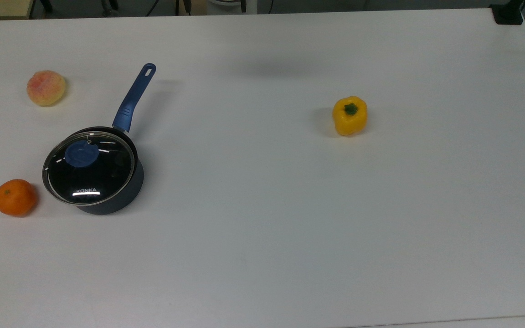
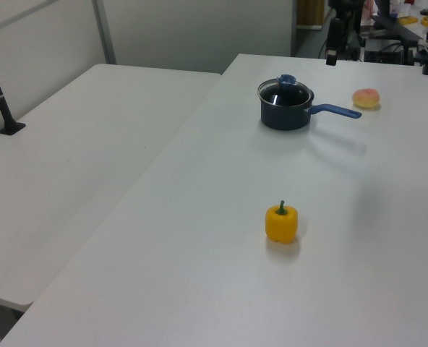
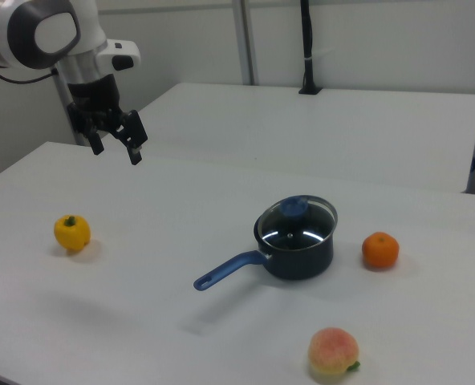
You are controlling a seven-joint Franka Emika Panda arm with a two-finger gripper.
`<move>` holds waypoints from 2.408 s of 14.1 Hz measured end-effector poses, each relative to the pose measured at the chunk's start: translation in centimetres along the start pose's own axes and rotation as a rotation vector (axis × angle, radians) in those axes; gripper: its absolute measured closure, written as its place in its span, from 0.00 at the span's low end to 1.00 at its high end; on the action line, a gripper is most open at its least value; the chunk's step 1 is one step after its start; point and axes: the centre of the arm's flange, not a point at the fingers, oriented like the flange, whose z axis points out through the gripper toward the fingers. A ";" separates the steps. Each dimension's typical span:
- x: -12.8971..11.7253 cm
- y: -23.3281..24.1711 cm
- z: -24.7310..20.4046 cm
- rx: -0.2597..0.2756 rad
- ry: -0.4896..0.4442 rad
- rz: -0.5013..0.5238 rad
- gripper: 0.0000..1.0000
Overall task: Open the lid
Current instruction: 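Move the gripper over the saucepan toward the lid's blue knob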
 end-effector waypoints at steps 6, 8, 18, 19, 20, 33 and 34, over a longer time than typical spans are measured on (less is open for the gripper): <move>0.0 0.0 0.0 0.000 0.000 0.000 0.00; 0.0 0.0 0.0 0.000 0.000 0.001 0.00; 1.3 3.8 2.3 -0.064 -0.040 0.049 0.00; 2.2 5.4 2.8 -0.069 -0.045 0.076 0.00; 3.1 7.0 3.1 -0.077 -0.044 0.103 0.00; 11.1 21.8 7.6 -0.135 0.166 0.342 0.00; 11.5 22.0 8.3 -0.123 0.185 0.352 0.00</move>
